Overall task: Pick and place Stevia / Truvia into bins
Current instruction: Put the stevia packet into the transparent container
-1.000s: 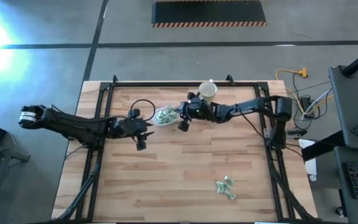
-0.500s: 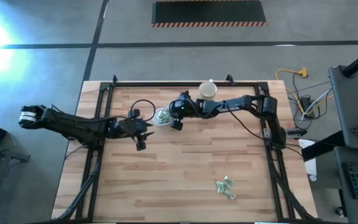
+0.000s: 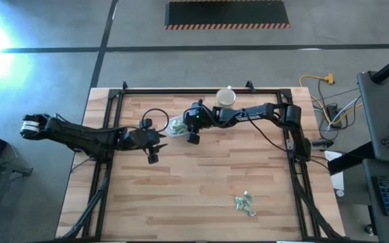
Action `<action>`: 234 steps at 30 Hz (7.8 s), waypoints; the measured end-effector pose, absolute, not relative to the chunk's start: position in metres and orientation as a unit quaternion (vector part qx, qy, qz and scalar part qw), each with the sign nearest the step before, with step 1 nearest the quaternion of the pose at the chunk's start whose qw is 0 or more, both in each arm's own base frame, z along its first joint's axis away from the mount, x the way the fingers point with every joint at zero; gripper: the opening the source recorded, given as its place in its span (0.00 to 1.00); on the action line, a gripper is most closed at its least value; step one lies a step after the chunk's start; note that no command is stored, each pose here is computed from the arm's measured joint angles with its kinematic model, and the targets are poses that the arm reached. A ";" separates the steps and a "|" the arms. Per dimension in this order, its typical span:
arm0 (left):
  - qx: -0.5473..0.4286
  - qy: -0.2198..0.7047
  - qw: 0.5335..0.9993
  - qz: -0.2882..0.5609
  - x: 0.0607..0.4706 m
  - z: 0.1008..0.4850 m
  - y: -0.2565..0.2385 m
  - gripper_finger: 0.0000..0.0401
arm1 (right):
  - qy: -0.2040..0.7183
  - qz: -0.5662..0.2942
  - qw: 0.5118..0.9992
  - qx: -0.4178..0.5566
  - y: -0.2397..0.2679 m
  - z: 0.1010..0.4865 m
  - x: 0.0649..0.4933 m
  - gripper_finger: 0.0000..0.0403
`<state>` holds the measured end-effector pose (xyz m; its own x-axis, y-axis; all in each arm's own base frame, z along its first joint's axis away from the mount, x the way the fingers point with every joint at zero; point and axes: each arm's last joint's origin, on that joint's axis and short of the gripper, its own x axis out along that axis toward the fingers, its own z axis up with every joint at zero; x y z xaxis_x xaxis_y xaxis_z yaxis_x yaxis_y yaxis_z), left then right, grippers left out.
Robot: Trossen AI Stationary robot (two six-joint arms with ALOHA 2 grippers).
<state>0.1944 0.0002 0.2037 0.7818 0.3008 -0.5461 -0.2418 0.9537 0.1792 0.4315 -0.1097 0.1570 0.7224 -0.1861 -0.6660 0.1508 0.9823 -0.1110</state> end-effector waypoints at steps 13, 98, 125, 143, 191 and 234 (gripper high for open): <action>0.049 0.297 0.943 0.141 0.194 0.204 -0.001 0.36 | 0.361 -0.072 0.929 -0.039 -0.092 0.208 0.413 0.40; 0.031 0.302 0.947 0.102 0.209 0.193 -0.005 0.36 | 0.458 0.181 0.870 -0.035 0.171 0.139 0.236 0.05; 0.031 0.302 0.947 0.102 0.209 0.193 -0.005 0.36 | 0.427 -0.030 0.902 -0.059 0.130 0.139 0.250 0.07; 0.031 0.302 0.947 0.103 0.209 0.193 -0.005 0.36 | 0.432 -0.009 0.899 -0.068 0.132 0.119 0.253 0.27; 0.031 0.302 0.947 0.103 0.209 0.193 -0.005 0.36 | 0.360 -0.137 0.898 -0.211 0.085 0.164 0.318 0.04; 0.045 0.310 0.945 0.097 0.207 0.192 -0.006 0.36 | 0.374 -0.139 0.917 0.024 -0.119 0.144 0.432 0.04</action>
